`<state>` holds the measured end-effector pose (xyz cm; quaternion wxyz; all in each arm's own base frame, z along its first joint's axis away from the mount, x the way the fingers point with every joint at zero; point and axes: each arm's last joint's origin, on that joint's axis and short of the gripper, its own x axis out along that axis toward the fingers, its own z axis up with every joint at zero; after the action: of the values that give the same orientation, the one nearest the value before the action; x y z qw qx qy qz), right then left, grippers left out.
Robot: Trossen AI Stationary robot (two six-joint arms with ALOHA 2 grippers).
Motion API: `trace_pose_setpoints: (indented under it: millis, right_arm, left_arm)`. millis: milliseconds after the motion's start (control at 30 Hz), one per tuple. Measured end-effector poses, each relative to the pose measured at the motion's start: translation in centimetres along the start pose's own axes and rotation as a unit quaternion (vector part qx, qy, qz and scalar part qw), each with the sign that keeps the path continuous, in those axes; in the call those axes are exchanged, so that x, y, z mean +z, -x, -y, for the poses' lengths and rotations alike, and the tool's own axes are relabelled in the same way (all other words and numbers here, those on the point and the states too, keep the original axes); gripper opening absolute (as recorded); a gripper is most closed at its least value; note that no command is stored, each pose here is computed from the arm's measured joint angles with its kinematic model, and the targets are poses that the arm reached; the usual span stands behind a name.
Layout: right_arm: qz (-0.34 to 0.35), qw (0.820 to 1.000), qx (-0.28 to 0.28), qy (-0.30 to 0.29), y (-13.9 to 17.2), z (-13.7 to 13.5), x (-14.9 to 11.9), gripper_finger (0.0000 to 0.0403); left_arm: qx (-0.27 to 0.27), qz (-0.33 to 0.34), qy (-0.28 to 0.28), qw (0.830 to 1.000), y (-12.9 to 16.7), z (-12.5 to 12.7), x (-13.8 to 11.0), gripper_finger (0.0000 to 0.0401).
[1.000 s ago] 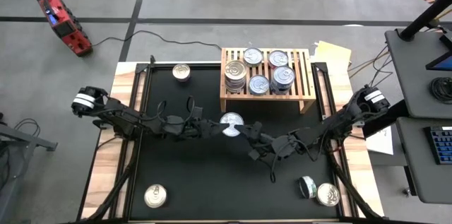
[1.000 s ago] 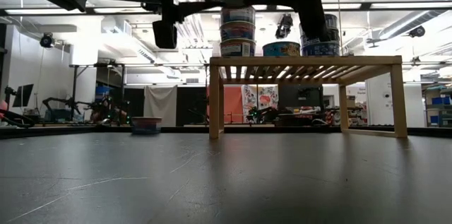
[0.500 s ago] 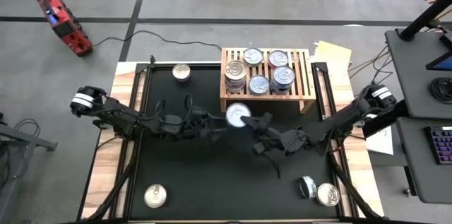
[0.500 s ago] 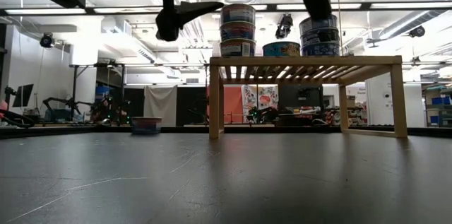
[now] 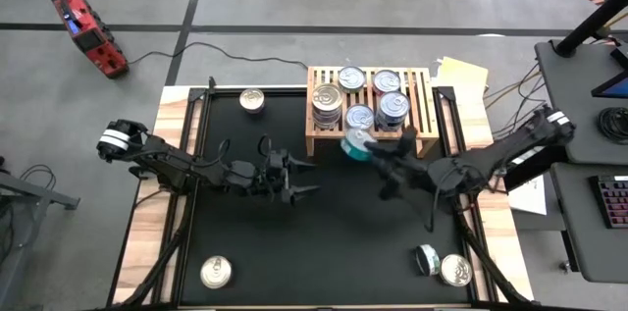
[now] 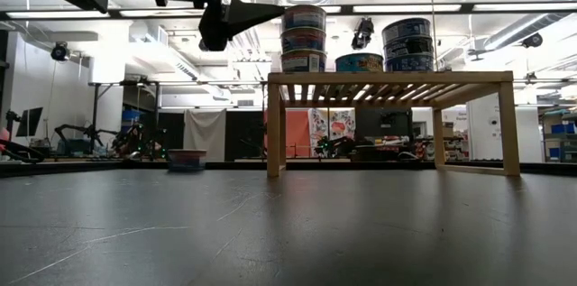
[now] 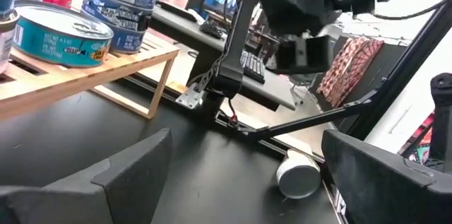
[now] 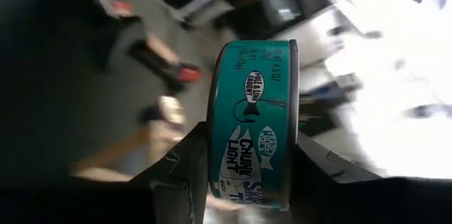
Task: Stack canned seafood by type on shelf
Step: Put the green blue tuna can on the shelf
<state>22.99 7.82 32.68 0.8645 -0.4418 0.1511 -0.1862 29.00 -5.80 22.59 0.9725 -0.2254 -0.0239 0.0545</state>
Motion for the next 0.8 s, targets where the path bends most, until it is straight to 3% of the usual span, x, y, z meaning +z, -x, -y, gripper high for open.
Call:
trace_pose_setpoints:
  millis: [67,167,267,467,567,800]
  right_arm:
    - [0.015,0.995,0.075,-0.063,0.8,0.5,-0.4,0.0125]
    - [0.013,0.969,0.204,-0.139,1.9,0.5,-0.9,0.0125]
    - [-0.045,0.95,0.263,-0.16,2.8,-0.4,-1.5,0.0125]
    - [-0.236,0.937,0.208,-0.154,4.4,-0.7,-2.8,0.0125]
    - [-0.281,0.925,0.2,-0.158,4.9,-0.3,-2.1,0.0125]
    - [-0.382,0.903,0.179,-0.086,5.4,0.6,-1.4,0.0125]
  left_arm:
    - [0.0,0.0,0.0,1.0,0.0,0.0,0.0,0.0347]
    - [0.0,0.001,-0.01,1.0,0.0,0.0,0.0,0.0347]
    - [0.0,0.001,-0.022,1.0,0.0,0.0,0.0,0.0347]
    - [0.002,0.003,-0.027,1.0,0.0,-0.1,0.1,0.0347]
    - [0.005,0.004,-0.033,0.999,-0.1,-0.2,0.2,0.0347]
    - [0.014,0.008,-0.039,0.999,-0.2,-0.6,0.4,0.0347]
